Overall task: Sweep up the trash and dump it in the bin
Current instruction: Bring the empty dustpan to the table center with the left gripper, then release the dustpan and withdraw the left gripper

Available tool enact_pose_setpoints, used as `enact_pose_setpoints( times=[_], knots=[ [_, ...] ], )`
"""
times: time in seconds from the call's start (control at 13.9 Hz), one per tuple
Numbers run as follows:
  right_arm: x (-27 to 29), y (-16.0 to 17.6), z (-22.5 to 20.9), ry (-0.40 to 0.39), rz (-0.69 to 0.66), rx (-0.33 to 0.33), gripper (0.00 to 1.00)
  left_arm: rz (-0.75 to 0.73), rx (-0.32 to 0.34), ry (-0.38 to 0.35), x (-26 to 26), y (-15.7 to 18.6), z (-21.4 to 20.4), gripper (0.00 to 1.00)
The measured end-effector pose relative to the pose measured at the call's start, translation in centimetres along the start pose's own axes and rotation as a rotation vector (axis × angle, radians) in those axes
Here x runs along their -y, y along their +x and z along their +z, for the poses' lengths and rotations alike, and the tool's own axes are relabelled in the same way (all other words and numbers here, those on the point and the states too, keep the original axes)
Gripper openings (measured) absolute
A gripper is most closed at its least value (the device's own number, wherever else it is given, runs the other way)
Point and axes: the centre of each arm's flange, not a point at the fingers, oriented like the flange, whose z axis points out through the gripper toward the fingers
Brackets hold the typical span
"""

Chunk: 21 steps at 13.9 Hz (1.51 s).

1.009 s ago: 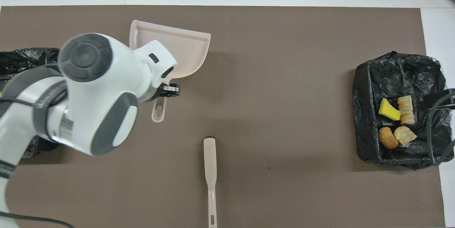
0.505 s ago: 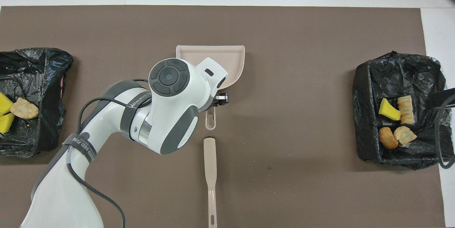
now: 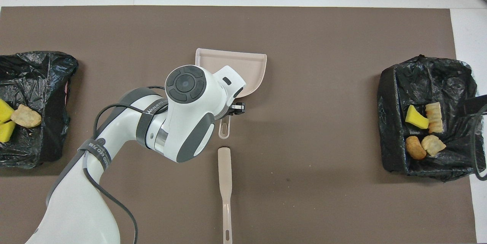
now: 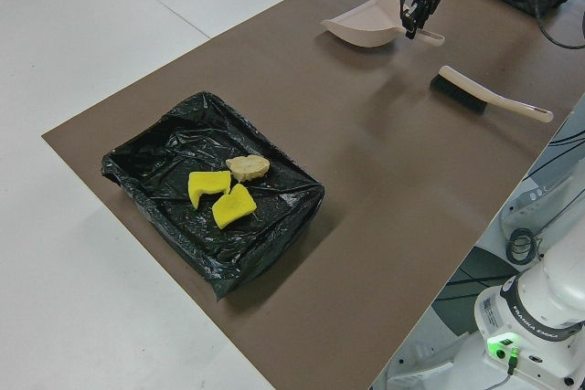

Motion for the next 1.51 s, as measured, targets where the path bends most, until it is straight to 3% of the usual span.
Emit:
enact_pose_setpoints(
  times=[0.29,0.36,0.72,1.08,1.51],
  knots=[
    [0.3,-0.1,0.4,0.001,-0.006,-0.003,1.0,0.009,-0.015,-0.011,-0.8,-0.1,2.1,0.32],
    [0.6,-0.1,0.4,0.0,-0.012,-0.005,1.0,0.006,-0.022,-0.013,-0.6,0.1,2.0,0.38],
    [0.9,-0.1,0.4,0.0,-0.018,-0.006,1.0,-0.069,-0.013,0.012,3.8,1.8,-2.0,0.98],
    [2.5,0.0,0.2,0.061,-0.039,-0.019,1.0,-0.171,0.027,0.04,11.8,2.6,-8.5,1.0],
    [3.2,0.0,0.3,0.077,0.032,-0.014,1.0,-0.092,0.118,0.054,24.1,1.7,-14.8,1.0]
  ],
)
